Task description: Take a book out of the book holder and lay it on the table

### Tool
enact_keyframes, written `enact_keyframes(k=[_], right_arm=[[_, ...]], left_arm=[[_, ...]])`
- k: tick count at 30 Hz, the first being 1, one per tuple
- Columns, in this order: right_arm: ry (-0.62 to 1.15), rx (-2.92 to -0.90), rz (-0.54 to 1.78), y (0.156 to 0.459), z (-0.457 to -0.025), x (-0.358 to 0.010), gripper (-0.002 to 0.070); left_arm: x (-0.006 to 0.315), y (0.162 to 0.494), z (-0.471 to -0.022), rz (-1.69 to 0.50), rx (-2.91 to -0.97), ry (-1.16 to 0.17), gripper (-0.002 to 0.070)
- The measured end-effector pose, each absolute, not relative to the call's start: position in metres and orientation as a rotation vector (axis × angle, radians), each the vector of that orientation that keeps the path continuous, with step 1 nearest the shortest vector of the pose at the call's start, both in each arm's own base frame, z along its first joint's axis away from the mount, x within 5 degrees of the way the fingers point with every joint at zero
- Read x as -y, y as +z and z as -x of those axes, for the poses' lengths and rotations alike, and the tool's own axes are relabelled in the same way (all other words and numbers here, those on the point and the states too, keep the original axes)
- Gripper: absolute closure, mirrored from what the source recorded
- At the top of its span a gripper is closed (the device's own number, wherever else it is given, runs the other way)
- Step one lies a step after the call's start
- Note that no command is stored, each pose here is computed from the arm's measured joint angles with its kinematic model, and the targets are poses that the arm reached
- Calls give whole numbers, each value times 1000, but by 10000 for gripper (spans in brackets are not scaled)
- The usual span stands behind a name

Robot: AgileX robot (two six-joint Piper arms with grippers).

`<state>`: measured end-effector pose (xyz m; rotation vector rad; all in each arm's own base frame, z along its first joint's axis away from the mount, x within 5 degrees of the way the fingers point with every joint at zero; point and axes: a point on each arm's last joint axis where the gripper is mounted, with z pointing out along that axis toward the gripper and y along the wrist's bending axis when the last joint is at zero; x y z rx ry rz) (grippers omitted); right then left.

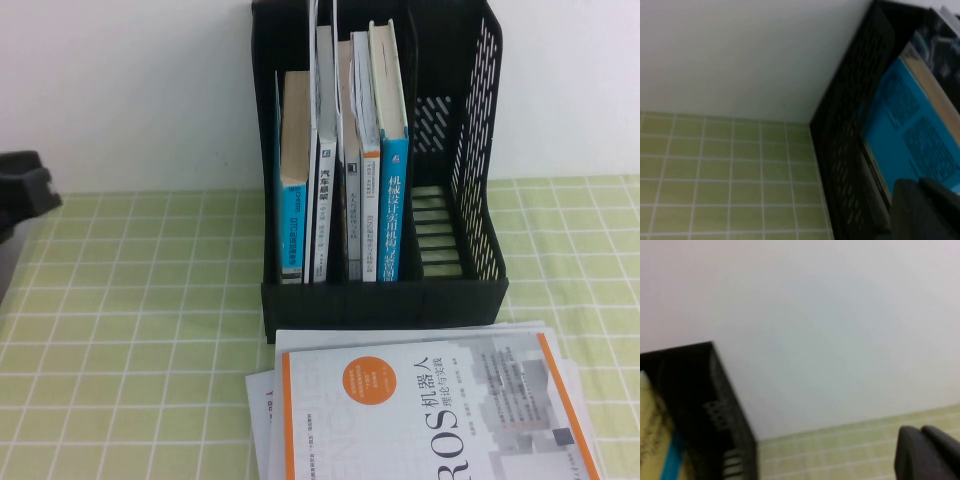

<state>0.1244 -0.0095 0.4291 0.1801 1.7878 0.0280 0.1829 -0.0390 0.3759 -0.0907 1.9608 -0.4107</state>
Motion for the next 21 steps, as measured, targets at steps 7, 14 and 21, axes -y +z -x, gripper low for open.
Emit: enact_keyframes(k=[7,14,21], right_arm=[[388,-2009,49,366,-155,-26,678],[647,-1977,408,327,-184,-74,678],[706,-1943,421,310,-212,-93,638]], left_arm=[[78,359,-221,-218,-2026,-581,678],[135,395,-262,-528,-1906,-729,678],[168,405,-301,-736,-1906,-705,678]])
